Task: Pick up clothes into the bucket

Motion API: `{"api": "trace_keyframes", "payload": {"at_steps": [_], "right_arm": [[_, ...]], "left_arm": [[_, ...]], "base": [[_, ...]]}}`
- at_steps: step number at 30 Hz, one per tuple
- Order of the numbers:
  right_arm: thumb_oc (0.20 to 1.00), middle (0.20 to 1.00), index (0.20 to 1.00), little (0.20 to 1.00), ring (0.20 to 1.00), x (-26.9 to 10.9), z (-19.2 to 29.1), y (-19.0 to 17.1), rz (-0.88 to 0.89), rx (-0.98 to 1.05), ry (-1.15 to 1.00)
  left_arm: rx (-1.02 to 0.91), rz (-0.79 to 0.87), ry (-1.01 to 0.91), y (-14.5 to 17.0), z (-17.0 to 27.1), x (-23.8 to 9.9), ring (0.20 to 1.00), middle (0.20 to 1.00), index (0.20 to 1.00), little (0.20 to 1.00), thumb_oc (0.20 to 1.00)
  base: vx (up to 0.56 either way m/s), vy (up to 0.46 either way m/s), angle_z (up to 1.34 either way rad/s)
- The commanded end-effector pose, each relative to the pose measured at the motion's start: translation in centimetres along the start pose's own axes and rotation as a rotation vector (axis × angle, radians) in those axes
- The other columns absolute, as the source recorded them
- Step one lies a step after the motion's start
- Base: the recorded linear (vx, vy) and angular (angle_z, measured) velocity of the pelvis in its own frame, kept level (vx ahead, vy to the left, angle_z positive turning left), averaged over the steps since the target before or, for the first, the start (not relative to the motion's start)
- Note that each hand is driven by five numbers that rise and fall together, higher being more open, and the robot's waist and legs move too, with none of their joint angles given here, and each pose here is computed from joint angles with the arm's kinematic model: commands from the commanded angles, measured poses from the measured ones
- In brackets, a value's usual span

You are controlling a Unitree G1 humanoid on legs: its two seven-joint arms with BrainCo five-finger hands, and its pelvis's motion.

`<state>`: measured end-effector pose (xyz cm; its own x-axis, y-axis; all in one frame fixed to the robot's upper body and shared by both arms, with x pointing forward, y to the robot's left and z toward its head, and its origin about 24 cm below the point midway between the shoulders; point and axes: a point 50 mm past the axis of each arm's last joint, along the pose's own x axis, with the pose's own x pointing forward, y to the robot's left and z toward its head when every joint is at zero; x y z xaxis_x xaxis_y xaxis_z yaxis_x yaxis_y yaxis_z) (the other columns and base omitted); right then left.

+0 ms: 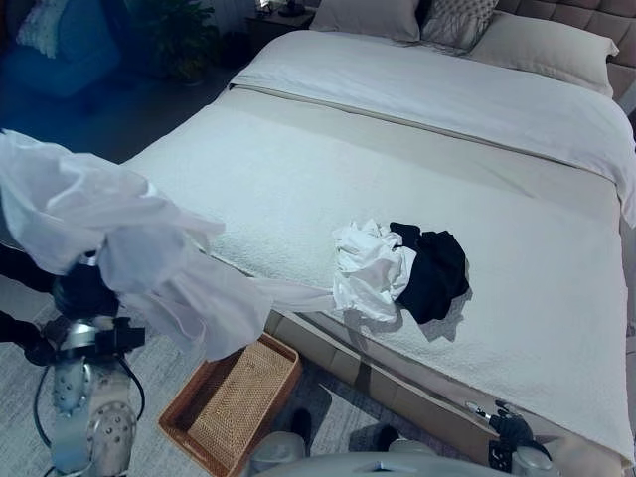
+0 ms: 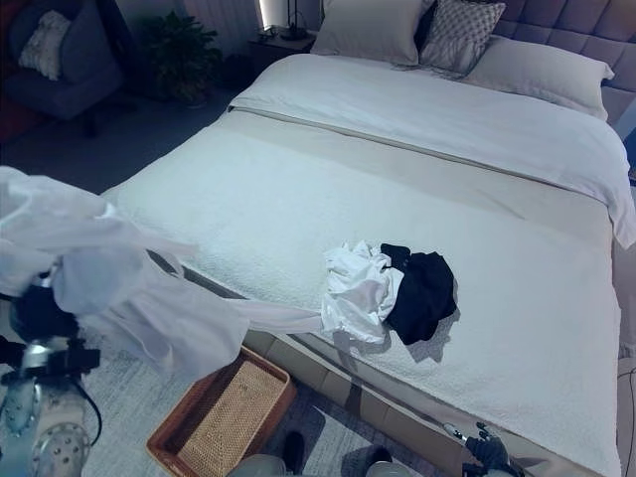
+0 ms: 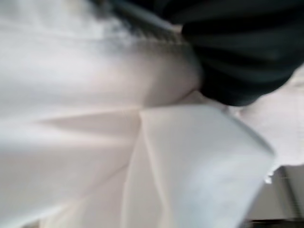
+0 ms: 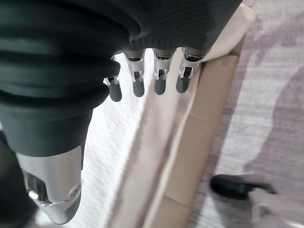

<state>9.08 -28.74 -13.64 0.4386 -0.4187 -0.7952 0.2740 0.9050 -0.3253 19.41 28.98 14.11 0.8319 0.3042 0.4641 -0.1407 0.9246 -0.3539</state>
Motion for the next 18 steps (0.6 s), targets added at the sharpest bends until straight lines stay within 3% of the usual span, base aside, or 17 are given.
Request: {"api": "trace_keyframes", "payload": {"at_steps": [1, 9, 18], "right_arm": [[1.000, 1.000, 1.000, 1.000, 1.000, 0.5, 1.8, 0.5, 0.018, -0.076, -0.045], [1.000, 1.000, 1.000, 1.000, 1.000, 0.7, 2.4, 1.0, 0.032, -0.091, -0.054], [1.000, 1.000, 1.000, 1.000, 1.000, 0.7, 2.4, 1.8, 0.044, -0.111, -0.055]], "left_arm": [[0.097, 0.019, -0.310, 0.0, 5.5, 1.5, 0.200, 0.200, 0.200, 0.200, 0.200], [0.218, 0.082, -0.412, 0.9, 7.8, 2.1, 0.200, 0.200, 0.200, 0.200, 0.200], [0.206, 0.160, -0.572, 0.8, 9.8, 2.1, 0.200, 0.200, 0.200, 0.200, 0.200]], "base": [[0.01, -0.015, 0.09], [0.00, 0.000, 0.00], [0.00, 0.000, 0.00]]}}
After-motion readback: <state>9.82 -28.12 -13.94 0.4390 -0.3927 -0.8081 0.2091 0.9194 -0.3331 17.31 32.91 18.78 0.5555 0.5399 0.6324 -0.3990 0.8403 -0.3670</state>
